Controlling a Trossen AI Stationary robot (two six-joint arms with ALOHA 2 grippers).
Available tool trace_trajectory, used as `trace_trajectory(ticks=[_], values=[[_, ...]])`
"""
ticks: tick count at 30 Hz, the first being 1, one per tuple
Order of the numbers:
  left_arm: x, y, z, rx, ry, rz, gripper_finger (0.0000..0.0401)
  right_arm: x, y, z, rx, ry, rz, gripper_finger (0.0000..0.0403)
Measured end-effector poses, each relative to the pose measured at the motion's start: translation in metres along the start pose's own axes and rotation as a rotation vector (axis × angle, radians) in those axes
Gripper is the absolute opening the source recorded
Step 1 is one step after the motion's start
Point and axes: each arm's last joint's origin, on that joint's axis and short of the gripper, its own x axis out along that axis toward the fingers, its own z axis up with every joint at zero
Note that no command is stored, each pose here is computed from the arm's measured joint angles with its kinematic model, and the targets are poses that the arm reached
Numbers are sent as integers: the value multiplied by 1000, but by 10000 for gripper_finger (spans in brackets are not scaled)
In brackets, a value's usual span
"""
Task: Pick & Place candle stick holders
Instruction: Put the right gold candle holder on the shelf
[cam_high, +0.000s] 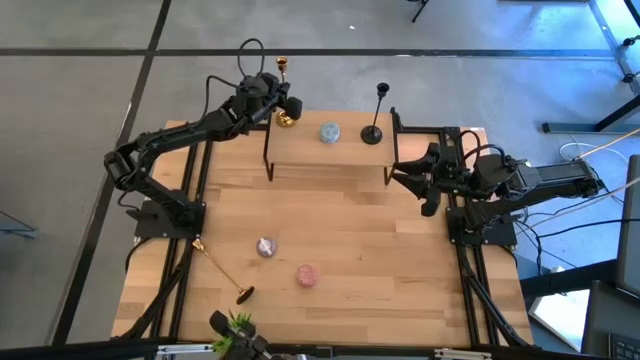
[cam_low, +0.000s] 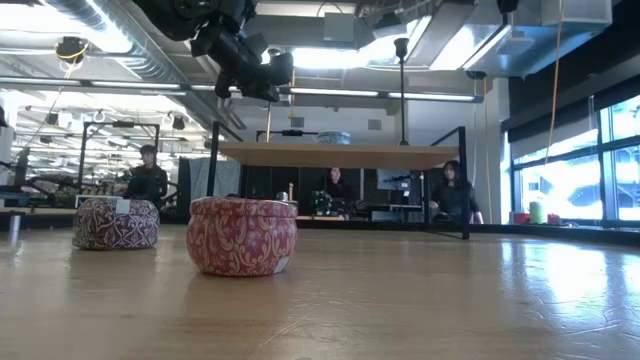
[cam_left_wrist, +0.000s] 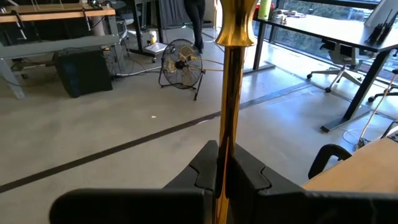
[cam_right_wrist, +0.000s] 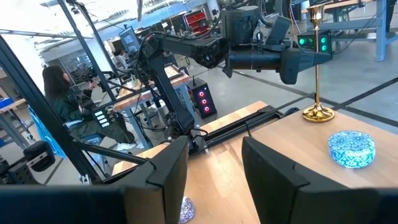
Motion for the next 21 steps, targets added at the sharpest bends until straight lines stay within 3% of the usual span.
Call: trace_trajectory(ticks=[21], values=[[-1,0,-11,37,110,-30,26,0,0,0,0,1,2,156]])
